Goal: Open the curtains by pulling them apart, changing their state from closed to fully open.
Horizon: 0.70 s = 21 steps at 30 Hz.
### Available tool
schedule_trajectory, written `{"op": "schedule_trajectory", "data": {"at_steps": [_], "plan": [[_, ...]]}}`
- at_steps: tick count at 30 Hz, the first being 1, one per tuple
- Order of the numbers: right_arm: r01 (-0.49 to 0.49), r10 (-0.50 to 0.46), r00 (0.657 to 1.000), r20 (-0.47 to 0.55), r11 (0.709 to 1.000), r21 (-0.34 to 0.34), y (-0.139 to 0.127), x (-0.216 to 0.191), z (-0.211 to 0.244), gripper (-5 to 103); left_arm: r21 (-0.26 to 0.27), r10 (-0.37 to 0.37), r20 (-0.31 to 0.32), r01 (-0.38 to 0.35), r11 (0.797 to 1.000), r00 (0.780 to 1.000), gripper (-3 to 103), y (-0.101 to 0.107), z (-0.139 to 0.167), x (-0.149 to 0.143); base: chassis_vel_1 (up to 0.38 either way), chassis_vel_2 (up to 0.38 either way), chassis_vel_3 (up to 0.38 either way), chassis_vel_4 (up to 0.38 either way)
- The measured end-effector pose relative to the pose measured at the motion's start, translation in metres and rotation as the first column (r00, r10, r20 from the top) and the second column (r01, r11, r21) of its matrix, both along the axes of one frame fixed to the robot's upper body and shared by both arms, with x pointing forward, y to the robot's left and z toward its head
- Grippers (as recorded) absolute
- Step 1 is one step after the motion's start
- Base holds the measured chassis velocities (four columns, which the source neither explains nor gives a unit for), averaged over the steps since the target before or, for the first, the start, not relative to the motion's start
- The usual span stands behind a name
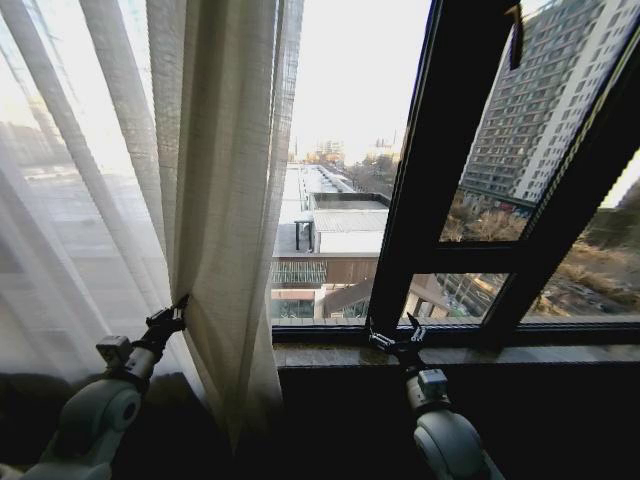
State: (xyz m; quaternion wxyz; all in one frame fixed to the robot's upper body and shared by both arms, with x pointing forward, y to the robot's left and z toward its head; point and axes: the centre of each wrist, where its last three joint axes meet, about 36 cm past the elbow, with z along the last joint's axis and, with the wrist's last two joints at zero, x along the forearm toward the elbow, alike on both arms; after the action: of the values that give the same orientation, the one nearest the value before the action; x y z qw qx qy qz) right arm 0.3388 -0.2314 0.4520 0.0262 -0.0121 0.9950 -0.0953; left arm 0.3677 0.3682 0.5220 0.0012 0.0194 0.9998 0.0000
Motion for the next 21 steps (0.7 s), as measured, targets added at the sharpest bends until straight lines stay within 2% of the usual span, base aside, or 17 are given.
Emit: {"op": "schedule_trajectory", "data": {"at_steps": [6, 9, 16, 21], "plan": [[-0.001, 0.001, 1.000, 0.001, 1.000, -0.001, 0.000, 0.001, 0.000, 100, -0.002, 0.003, -0.004, -0.003, 1.000, 1.000, 0, 0.001, -0.001, -0.001, -0.002, -0.010, 0.004, 0.006], [-0.002, 0.002, 1.000, 0.001, 1.000, -0.005, -0.001, 0.001, -0.001, 100, 0.003, 0.022, -0.021, -0.022, 1.000, 1.000, 0, 0.011, -0.006, 0.004, -0.030, -0.061, 0.045, 0.058], [-0.013, 0.013, 1.000, 0.019, 1.000, -0.005, -0.002, 0.004, -0.001, 100, 0.010, 0.067, -0.016, -0.066, 0.998, 0.998, 0, 0.032, 0.001, 0.002, -0.003, -0.005, 0.008, 0.009], [-0.018, 0.017, 1.000, 0.026, 1.000, 0.011, 0.001, 0.005, -0.001, 100, 0.008, 0.059, -0.012, -0.059, 0.998, 0.998, 0, 0.028, 0.003, -0.005, 0.000, 0.000, 0.000, 0.000]]}}
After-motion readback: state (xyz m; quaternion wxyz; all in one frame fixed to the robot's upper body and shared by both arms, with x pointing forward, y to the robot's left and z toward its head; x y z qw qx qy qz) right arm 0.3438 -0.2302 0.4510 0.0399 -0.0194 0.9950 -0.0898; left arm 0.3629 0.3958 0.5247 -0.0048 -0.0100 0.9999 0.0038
